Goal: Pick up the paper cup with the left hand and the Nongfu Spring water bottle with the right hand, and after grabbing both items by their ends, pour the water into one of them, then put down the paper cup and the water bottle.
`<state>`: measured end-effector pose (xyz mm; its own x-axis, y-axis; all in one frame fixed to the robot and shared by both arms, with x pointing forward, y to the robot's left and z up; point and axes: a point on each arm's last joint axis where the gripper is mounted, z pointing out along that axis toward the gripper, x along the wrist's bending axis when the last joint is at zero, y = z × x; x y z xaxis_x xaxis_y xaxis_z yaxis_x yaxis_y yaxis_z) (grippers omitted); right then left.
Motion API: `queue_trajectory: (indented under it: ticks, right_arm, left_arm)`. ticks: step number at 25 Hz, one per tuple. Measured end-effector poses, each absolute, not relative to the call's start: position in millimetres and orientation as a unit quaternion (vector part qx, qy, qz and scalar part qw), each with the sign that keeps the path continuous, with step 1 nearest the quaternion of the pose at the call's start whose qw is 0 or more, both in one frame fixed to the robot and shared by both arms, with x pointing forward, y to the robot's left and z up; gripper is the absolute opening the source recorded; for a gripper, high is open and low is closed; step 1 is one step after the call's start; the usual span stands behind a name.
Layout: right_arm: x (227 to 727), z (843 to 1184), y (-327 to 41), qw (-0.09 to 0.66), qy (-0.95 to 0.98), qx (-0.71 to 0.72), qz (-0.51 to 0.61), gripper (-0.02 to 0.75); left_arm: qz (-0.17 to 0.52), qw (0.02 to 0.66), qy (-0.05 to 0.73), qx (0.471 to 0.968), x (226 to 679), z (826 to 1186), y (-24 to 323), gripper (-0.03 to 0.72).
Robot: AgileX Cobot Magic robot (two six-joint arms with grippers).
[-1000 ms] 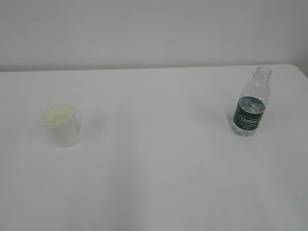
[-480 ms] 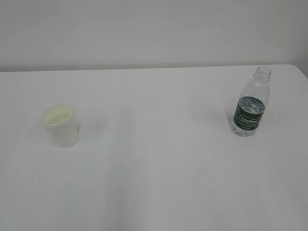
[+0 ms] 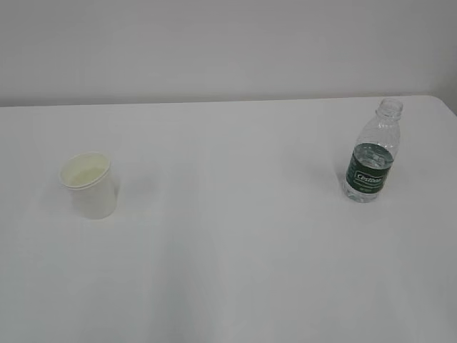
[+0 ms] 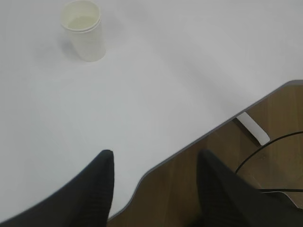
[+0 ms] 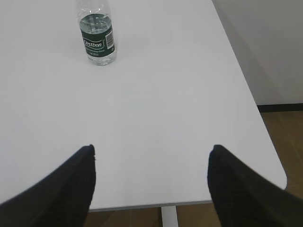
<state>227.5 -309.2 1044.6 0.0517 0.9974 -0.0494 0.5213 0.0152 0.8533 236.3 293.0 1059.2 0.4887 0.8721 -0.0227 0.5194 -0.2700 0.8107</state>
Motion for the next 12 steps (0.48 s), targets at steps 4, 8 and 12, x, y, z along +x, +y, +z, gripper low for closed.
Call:
queue_trajectory:
  ticks: [4, 8, 12]
  right_arm:
    - [227.5, 1044.6, -309.2, 0.370, 0.609, 0.624, 0.322, 0.557]
    - [227.5, 1044.6, -309.2, 0.370, 0.609, 0.624, 0.322, 0.555]
    - [227.5, 1044.7, -309.1, 0.370, 0.609, 0.623, 0.322, 0.555]
  left_arm:
    - [0.222, 0.398, 0.454, 0.765, 235.9, 1059.1, 293.1, 0.397]
    - [0.222, 0.398, 0.454, 0.765, 235.9, 1059.1, 293.1, 0.397]
    - [0.222, 0.398, 0.454, 0.765, 235.9, 1059.1, 293.1, 0.395]
